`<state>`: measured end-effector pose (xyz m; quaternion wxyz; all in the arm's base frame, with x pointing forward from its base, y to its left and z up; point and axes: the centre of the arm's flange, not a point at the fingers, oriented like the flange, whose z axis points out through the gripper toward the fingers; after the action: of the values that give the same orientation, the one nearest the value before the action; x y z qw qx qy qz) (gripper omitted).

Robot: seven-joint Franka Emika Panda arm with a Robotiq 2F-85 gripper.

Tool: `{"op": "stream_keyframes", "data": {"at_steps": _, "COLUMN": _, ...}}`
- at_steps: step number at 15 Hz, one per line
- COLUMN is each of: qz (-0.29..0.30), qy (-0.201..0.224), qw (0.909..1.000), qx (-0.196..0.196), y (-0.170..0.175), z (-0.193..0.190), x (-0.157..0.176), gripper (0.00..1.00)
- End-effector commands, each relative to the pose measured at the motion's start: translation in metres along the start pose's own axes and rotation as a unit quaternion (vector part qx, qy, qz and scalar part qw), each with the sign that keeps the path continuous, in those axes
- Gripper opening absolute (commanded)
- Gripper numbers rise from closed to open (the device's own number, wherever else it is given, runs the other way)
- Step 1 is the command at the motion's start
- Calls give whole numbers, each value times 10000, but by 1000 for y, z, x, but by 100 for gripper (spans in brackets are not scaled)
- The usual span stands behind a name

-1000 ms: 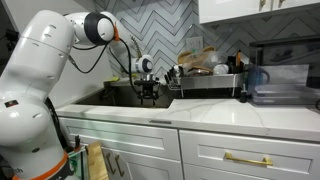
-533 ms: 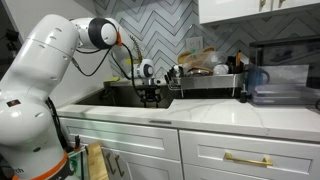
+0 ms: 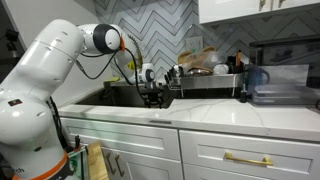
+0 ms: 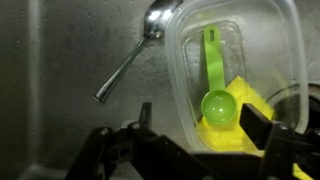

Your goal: Remove the lunchbox from the sink, put it on the counter, remove the lunchbox from the drying rack put it on the counter, put the lunchbox with a spoon in it in the lunchbox on the right and put them in the sink

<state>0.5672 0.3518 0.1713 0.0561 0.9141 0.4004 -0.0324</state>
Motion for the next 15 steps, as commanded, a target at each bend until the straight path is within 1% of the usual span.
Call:
{"op": "stream_keyframes", "data": {"at_steps": 1, "qz": -75, "qy": 106, "qw": 9998, "qx": -149, "y": -1, "z": 12, "x": 12, "gripper": 58}}
{"op": "stream_keyframes", "data": {"at_steps": 5, "qz": -76, "qy": 0, "qw": 9997, "qx": -232, "y": -2, "z": 12, "x": 12, "gripper": 27}}
{"op": "stream_keyframes", "data": {"at_steps": 7, "qz": -109, "qy": 7, "qw": 9996, "qx": -272, "y": -2, "z": 9, "x": 10, "gripper": 13}}
{"op": "stream_keyframes", "data": {"at_steps": 8, "qz": -119, "qy": 6, "qw": 9996, "qx": -258, "y": -3, "z": 8, "x": 10, "gripper": 4}}
{"op": "stream_keyframes", "data": {"at_steps": 9, "qz": -142, "qy": 7, "qw": 9995, "qx": -265, "y": -4, "z": 6, "x": 11, "gripper": 1}}
{"op": "stream_keyframes", "data": {"at_steps": 10, "qz": -187, "qy": 21, "qw": 9995, "qx": -271, "y": -6, "z": 4, "x": 12, "gripper": 0}}
{"op": "stream_keyframes", "data": {"at_steps": 13, "qz": -218, "qy": 55, "qw": 9995, "qx": -232, "y": -12, "z": -7, "x": 15, "gripper": 1}}
{"op": "stream_keyframes", "data": {"at_steps": 15, "qz": -216, "qy": 6, "qw": 9995, "qx": -238, "y": -19, "z": -26, "x": 13, "gripper": 2}}
